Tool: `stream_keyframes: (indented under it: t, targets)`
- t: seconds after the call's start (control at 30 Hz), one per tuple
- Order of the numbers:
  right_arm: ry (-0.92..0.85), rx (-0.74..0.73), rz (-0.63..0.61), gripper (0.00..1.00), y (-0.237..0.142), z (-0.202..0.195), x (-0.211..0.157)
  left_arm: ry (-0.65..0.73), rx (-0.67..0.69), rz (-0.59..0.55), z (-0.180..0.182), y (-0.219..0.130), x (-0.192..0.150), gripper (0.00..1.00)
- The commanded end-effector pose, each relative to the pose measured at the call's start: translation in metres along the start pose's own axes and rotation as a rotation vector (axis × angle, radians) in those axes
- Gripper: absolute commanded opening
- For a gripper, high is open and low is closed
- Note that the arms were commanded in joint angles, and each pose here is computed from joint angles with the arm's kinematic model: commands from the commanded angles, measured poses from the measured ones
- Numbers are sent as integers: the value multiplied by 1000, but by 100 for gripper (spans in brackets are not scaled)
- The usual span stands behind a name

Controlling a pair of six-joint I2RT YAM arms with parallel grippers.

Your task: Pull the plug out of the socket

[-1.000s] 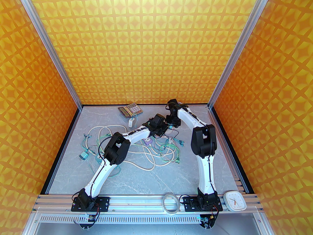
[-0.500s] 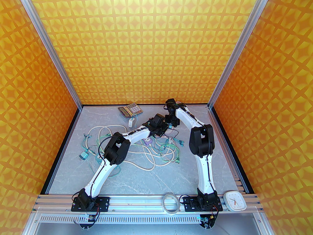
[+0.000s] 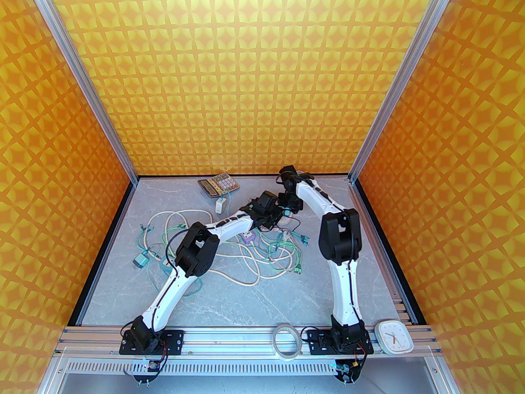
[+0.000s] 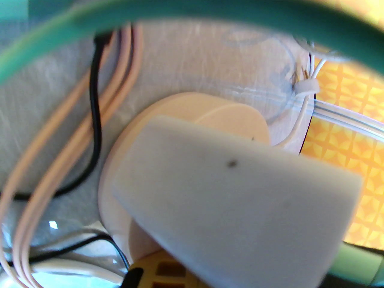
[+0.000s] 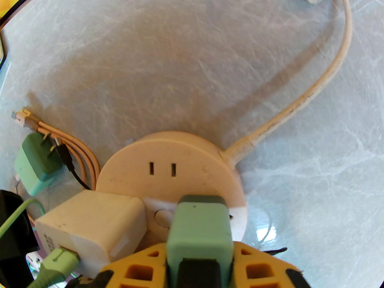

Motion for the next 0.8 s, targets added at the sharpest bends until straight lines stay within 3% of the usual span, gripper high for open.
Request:
stream_keyframes:
  t: [0.0, 0.07, 0.23, 0.33, 0.43, 0.63, 0.77]
  targets:
    - [-117, 112, -76, 14, -32, 64, 5, -31, 419, -20, 124, 38, 2, 0]
    - [-129, 50, -78, 14, -34, 52, 5, -30, 420, -20, 124, 37, 3, 0]
    - [35, 77, -81, 14, -30, -14, 6, -32, 422, -19, 126, 37, 3, 0]
    - [74, 81, -84, 14, -31, -30, 5, -34, 420, -20, 126, 37, 3, 0]
    - [67, 116, -91, 14, -33, -15, 6, -35, 418, -17, 126, 38, 2, 0]
    - [-97, 115, -90, 14, -34, 63, 2, -32, 421, -17, 125, 39, 1, 0]
    - [-123, 100, -90, 13, -36, 68, 4, -31, 425, -17, 126, 38, 2, 0]
Point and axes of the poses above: each hand's point on the last joint's axis, 136 mm out from that joint toward the fingers, its own y axis out along the fingers, its own z axis along the line the jaws close on, x = y × z, the point moved 7 cm from there along -y, back along the fingers, and after that the axes turned 12 degrees about -y, right-handed, at the moved point
